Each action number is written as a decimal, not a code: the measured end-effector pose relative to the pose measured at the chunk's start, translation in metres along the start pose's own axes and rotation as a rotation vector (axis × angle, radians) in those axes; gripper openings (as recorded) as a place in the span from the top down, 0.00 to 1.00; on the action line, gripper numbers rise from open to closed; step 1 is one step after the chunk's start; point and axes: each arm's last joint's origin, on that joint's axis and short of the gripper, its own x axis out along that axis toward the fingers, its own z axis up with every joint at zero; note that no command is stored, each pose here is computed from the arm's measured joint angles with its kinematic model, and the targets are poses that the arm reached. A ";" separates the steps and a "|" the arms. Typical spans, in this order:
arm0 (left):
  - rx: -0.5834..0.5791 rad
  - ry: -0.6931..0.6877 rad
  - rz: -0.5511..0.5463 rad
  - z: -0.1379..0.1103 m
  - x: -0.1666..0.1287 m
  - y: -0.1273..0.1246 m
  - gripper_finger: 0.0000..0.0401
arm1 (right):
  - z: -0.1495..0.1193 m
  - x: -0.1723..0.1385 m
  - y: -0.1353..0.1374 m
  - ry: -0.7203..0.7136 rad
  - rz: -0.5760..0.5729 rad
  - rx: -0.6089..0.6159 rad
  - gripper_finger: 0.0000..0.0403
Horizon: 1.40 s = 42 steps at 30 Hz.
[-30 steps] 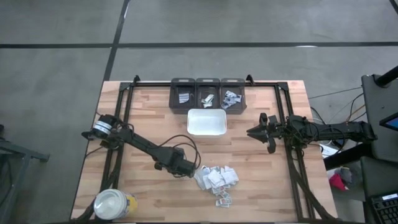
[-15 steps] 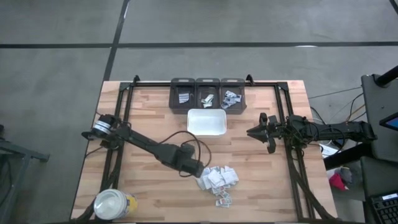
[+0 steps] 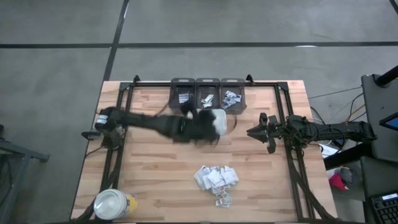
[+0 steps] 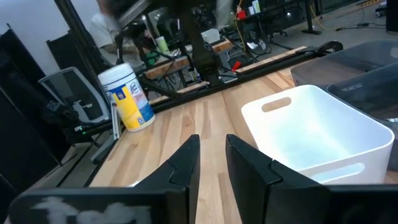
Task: Pick & Place First Aid Supplies
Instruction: Put the green band aid into the middle black bin
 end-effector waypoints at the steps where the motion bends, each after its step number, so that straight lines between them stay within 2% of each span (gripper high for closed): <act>1: 0.025 0.000 0.023 0.007 0.009 0.011 1.00 | 0.000 0.000 0.000 0.000 0.000 0.000 0.80; 4: 0.043 0.006 0.069 0.023 0.041 0.045 1.00 | 0.000 0.000 0.000 0.000 0.000 0.000 0.79; 8: -0.019 0.041 0.061 0.033 0.084 0.098 1.00 | 0.000 0.000 0.000 0.000 0.000 0.000 0.78; 14: -0.174 0.141 0.007 0.025 0.140 0.167 1.00 | 0.000 0.000 0.000 0.000 0.000 0.000 0.80; 18: -0.247 0.207 -0.040 0.011 0.173 0.192 1.00 | 0.000 0.000 0.000 0.000 -0.001 0.000 0.82; 22: -0.292 0.271 -0.106 -0.005 0.203 0.197 1.00 | 0.000 0.000 0.000 0.000 -0.001 0.000 0.83; 32: -0.328 0.428 -0.255 -0.049 0.268 0.168 1.00 | 0.000 0.000 0.000 0.000 -0.001 0.000 0.79; 37: -0.344 0.483 -0.282 -0.065 0.287 0.159 1.00 | 0.000 0.000 0.000 0.000 -0.001 0.000 0.78; 42: -0.345 0.502 -0.293 -0.072 0.294 0.156 1.00 | 0.000 0.000 0.000 0.000 -0.001 0.000 0.79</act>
